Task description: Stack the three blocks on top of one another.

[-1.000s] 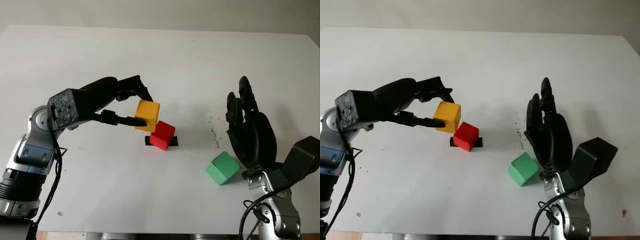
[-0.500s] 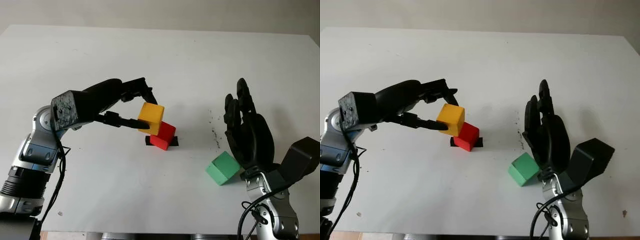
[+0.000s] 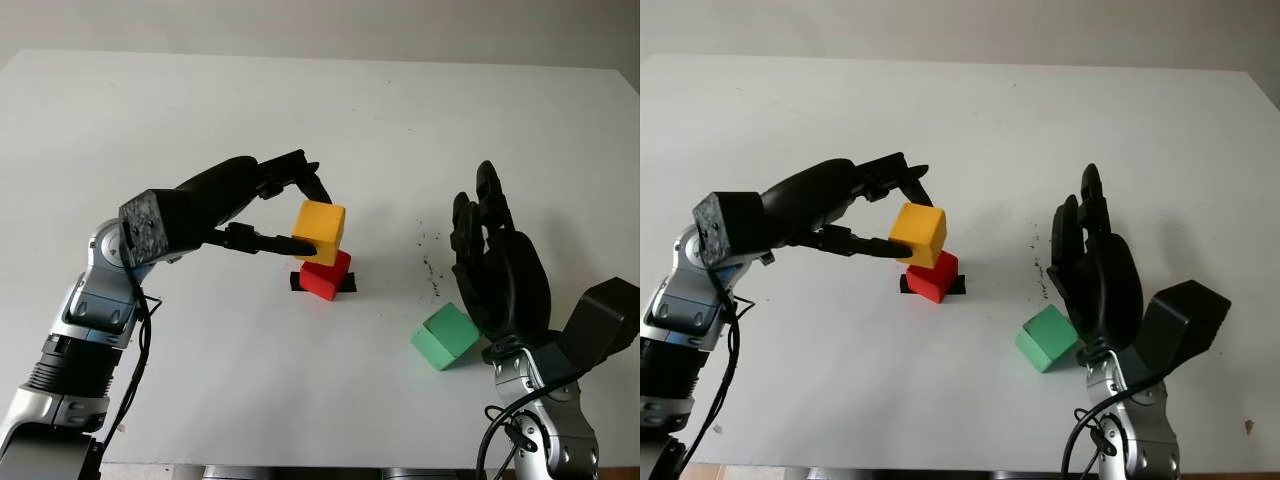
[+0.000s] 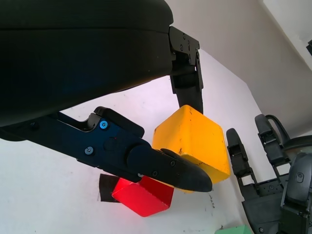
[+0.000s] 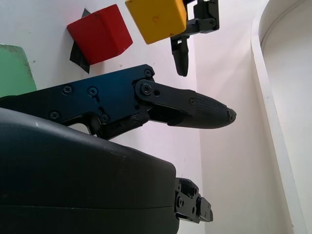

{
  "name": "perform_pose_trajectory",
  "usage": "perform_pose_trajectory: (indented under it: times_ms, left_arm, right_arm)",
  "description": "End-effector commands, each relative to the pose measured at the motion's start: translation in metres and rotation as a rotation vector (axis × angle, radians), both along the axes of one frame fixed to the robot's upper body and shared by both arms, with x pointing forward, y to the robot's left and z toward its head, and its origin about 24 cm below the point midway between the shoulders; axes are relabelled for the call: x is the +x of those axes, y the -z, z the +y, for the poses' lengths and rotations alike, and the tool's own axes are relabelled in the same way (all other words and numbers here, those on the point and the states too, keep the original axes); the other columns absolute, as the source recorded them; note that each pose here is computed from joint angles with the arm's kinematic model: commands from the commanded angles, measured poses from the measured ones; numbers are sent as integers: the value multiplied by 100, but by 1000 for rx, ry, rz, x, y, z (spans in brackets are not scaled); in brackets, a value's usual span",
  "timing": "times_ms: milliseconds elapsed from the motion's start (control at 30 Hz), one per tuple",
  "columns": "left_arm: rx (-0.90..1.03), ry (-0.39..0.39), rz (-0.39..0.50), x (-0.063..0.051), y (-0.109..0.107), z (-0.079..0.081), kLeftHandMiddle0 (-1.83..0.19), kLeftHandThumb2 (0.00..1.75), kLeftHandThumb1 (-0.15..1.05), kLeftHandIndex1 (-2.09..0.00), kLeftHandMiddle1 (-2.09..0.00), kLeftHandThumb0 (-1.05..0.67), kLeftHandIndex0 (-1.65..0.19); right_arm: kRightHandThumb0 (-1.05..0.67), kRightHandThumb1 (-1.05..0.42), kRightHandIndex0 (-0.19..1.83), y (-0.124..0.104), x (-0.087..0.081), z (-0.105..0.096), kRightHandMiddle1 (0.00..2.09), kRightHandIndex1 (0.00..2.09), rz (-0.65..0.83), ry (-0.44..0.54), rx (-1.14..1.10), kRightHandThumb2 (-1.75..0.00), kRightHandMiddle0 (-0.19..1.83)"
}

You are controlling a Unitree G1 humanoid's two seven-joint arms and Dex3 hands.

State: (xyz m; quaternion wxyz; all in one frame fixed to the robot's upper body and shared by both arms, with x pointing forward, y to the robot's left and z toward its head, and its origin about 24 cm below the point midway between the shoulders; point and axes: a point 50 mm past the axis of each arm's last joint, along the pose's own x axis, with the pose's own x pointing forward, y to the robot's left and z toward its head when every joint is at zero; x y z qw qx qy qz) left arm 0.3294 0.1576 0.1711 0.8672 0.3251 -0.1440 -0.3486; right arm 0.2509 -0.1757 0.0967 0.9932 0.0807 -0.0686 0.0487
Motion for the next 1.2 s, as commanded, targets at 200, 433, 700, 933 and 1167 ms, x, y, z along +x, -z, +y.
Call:
perform_pose_trajectory:
  times_ms: [200, 433, 700, 933, 1167]
  left_arm:
    - [-2, 21, -22, 5, -5, -7, -6, 22, 105, -168, -5, -48, -19]
    - [16, 17, -14, 7, -2, -10, -6, 21, 105, -170, -6, -52, -22]
    - [20, 22, -29, 9, 5, -14, -9, 23, 105, -169, -6, -52, -24]
    - [35, 14, -30, 10, 8, -14, -8, 24, 105, -168, -6, -53, -25]
    - [51, 13, -21, 9, 9, -14, -8, 22, 105, -165, -5, -51, -23]
  right_arm:
    - [-63, -105, -19, -5, -3, -1, 0, 0, -20, 3, -4, -59, -19]
    - [-62, -105, -19, -5, -4, -2, 0, 0, -23, 5, 2, -60, -19]
    - [-63, -105, -19, -6, -5, -3, 0, 0, -25, 16, 1, -57, -19]
    - [-61, -105, -19, -7, -6, -3, 0, 0, -28, 21, -5, -58, -19]
    - [-61, -105, -19, -8, -7, -3, 0, 0, -30, 20, -15, -58, -19]
